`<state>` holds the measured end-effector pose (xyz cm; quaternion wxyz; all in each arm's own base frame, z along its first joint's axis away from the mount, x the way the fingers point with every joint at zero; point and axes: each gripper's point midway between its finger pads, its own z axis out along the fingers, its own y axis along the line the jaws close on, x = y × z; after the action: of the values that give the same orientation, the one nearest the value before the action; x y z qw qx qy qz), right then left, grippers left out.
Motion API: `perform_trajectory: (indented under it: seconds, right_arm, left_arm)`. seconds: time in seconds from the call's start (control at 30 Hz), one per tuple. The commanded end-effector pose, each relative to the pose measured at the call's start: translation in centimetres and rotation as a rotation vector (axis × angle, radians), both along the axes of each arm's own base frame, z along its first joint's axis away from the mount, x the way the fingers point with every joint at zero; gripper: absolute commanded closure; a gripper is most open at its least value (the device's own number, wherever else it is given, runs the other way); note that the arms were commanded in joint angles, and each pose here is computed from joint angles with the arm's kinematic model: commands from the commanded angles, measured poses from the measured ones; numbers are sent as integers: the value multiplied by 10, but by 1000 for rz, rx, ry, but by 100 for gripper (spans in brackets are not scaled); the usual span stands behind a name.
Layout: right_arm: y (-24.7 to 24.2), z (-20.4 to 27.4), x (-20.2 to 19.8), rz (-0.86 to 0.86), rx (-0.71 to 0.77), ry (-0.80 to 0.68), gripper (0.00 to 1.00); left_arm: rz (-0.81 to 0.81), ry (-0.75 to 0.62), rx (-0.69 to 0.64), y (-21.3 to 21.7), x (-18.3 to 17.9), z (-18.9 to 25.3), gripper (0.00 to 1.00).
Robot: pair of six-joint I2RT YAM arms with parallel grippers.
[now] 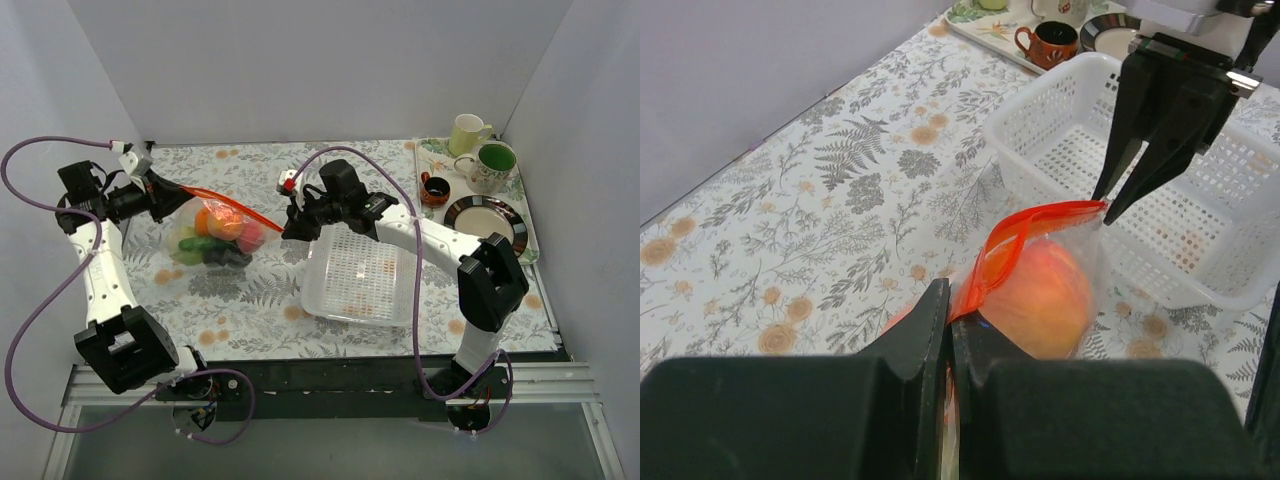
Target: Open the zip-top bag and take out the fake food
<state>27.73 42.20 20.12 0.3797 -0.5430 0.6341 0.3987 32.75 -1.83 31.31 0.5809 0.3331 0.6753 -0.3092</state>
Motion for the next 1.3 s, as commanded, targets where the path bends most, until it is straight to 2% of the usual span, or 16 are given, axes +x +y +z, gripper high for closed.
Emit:
perform_trajectory:
  seconds: [0.0, 0.1, 0.13, 0.17, 0.27, 0.33, 0.4, 0.47, 0.57, 0.73, 0.83, 1.0, 1.07, 1.13, 1.17, 1.27]
  right_arm:
    - [2, 2, 25, -118, -22, 31, 61]
    - [7, 14, 43, -201, -12, 17, 52]
    - [9, 20, 43, -209, 0, 8, 50]
    - [9, 25, 45, -236, 6, -6, 48]
    - [16, 42, 30, -257, 40, -43, 48]
    - [18, 48, 17, -259, 65, -27, 48]
    - [24, 54, 2, -239, 99, -13, 48]
    - [26, 54, -16, -236, 128, 13, 48]
    - [26, 40, -35, -234, 132, 52, 49]
    - [29, 35, -34, -269, 136, 67, 51]
    - [28, 44, -32, -278, 162, 48, 51]
    - [33, 40, -29, -270, 141, 39, 54]
    - [35, 38, -29, -266, 141, 46, 54]
    - [36, 37, -29, -265, 144, 53, 54]
    - [38, 38, -27, -268, 151, 49, 54]
    - [41, 42, -22, -284, 165, 41, 54]
  left_arm:
    - [-70, -85, -28, -17, -26, 5, 98]
    - [-91, -59, -21, -31, -43, -20, 96]
    - [-105, -99, 13, -34, -46, -28, 95]
    - [-113, -45, -7, -40, -57, -38, 94]
    - [-155, -10, 28, -51, -82, -62, 87]
    - [-168, 79, 10, -54, -90, -75, 80]
    - [-169, 154, -15, -57, -93, -83, 78]
    - [-168, 177, -10, -57, -95, -89, 66]
    - [-170, 163, 2, -57, -97, -90, 57]
    - [-159, 218, -54, -61, -99, -80, 36]
    - [-152, 264, -86, -64, -102, -71, 19]
    - [-145, 232, -130, -64, -93, -27, 2]
    - [-127, 267, -157, -62, -85, -13, 2]
    - [-78, 234, -118, -49, -62, 8, 2]
    - [-31, 301, -147, -44, -55, 14, 2]
    - [184, 268, -47, -5, -9, 6, 2]
